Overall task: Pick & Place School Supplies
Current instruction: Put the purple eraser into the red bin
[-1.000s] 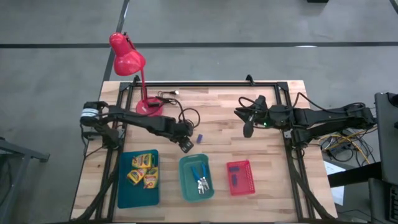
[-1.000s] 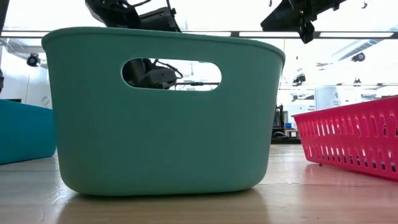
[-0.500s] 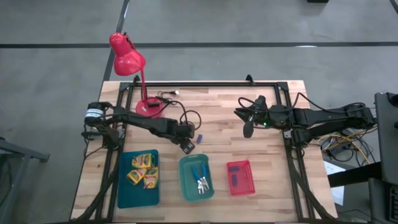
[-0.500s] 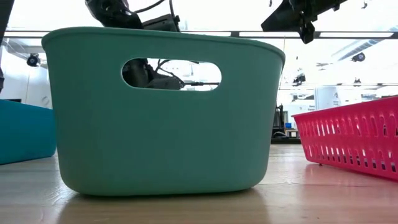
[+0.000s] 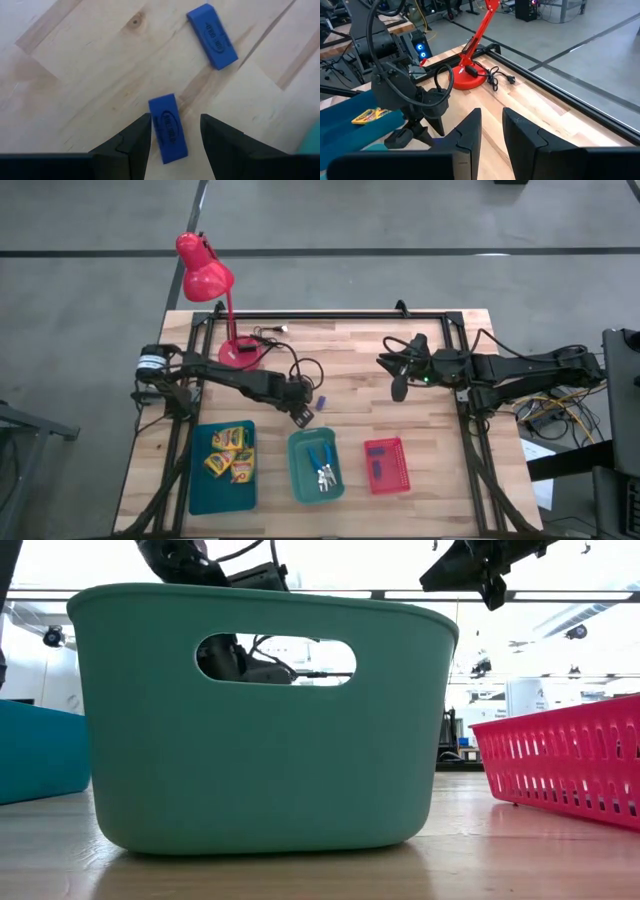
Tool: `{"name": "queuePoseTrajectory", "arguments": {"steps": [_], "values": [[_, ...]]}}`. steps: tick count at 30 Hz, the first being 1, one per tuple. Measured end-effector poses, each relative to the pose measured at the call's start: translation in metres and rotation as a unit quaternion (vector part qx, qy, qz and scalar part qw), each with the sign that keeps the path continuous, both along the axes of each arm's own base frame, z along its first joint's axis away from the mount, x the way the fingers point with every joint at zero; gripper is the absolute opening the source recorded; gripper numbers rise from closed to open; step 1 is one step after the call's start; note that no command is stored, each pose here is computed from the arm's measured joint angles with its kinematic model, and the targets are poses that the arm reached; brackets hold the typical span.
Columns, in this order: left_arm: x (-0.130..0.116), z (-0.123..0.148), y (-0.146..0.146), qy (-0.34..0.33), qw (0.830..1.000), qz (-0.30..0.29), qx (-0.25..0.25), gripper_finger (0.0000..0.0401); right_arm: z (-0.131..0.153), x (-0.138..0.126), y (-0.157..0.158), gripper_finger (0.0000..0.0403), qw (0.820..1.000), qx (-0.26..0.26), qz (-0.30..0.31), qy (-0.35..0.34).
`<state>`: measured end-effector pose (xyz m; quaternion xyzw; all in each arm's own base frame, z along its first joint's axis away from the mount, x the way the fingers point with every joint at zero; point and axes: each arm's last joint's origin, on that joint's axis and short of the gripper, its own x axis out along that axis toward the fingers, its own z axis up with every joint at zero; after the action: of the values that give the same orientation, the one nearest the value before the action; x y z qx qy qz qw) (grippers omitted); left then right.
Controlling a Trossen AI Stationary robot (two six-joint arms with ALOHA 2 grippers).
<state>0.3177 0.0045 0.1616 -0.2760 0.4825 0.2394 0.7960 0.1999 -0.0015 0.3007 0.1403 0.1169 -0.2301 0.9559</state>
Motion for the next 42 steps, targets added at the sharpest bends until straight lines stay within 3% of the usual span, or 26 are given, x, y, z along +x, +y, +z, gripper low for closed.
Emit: {"name": "queuePoseTrajectory", "arguments": {"steps": [9, 25, 37, 42], "values": [[0.003, -0.015, -0.001, 0.024, 1.000, -0.004, -0.005, 0.0174, -0.001, 0.000, 0.000, 0.0063, 1.000, 0.000, 0.000, 0.007], [0.004, -0.015, -0.001, 0.024, 1.000, -0.002, -0.005, 0.0170, -0.002, 0.000, 0.000, 0.0073, 1.000, 0.000, 0.000, 0.009], [0.003, -0.015, -0.001, 0.025, 1.000, 0.008, -0.007, 0.0076, -0.002, 0.000, 0.000, 0.0067, 1.000, 0.000, 0.000, 0.009], [0.003, -0.015, -0.001, 0.025, 1.000, 0.008, -0.008, 0.0061, -0.002, 0.000, 0.000, 0.0073, 1.000, 0.000, 0.000, 0.010]]}}
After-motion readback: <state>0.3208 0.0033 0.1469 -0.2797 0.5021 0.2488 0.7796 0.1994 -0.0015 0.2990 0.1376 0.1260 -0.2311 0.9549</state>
